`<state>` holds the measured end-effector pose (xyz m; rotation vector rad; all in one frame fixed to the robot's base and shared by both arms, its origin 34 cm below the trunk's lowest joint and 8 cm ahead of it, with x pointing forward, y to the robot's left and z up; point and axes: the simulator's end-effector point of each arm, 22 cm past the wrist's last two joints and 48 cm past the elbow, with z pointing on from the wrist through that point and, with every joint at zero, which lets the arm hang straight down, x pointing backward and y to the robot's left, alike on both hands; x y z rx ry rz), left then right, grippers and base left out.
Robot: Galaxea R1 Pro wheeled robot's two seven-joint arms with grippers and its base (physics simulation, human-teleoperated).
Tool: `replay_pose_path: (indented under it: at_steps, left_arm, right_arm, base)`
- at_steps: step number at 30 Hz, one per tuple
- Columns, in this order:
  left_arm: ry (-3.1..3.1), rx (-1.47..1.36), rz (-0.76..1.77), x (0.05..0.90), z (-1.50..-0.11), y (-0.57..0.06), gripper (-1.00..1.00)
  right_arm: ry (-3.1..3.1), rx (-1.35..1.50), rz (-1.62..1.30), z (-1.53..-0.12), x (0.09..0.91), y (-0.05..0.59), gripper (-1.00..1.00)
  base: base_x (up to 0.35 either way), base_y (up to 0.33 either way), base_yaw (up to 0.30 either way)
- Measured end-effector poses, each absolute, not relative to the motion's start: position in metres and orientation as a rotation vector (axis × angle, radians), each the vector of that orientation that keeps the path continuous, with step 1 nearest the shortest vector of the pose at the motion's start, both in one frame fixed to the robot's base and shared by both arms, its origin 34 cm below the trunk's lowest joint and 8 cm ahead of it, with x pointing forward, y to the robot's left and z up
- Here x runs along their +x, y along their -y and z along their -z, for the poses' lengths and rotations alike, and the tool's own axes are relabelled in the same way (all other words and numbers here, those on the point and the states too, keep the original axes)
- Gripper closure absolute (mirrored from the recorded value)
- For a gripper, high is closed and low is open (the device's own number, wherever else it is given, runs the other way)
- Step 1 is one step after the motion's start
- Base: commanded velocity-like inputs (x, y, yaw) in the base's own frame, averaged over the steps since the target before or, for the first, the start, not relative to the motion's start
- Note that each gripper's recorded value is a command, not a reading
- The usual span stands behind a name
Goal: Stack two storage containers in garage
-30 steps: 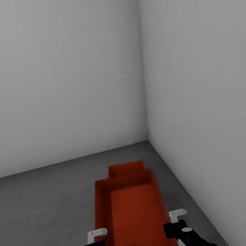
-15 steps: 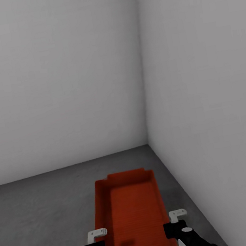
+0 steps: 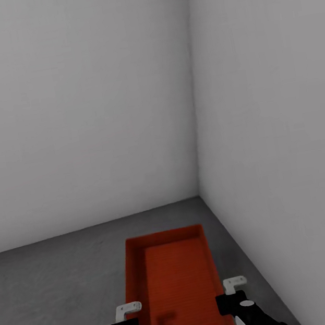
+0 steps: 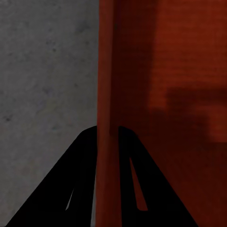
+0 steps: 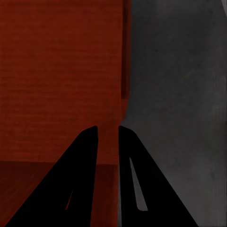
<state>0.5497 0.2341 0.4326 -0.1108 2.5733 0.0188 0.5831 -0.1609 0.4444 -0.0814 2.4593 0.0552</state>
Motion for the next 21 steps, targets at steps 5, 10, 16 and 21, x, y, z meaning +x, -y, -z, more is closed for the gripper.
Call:
replay_pose_path:
  at_steps: [5,10,16,21]
  left_arm:
    - [-2.573,-0.110,-0.019,0.5498,-0.4327,-0.2341,1.00]
    - [-2.574,-0.111,-0.019,0.5498,-0.4324,-0.2341,1.00]
    - [-2.574,-0.111,-0.019,0.5498,-0.4323,-0.2341,1.00]
    - [-2.573,-0.110,-0.019,0.5498,-0.4326,-0.2341,1.00]
  right_arm:
    - [-2.459,-0.081,-0.055,-0.4444,0.5832,0.1609,1.00]
    - [-2.460,-0.081,-0.055,-0.4441,0.5832,0.1609,1.00]
    - [-2.460,-0.081,-0.055,-0.4440,0.5832,0.1609,1.00]
    - [-2.459,-0.081,-0.055,-0.4443,0.5831,0.1609,1.00]
  base:
    - [0.272,0.002,0.000]
    - [0.111,0.000,0.000]
    - [0.030,0.000,0.000]
    - [0.227,0.000,0.000]
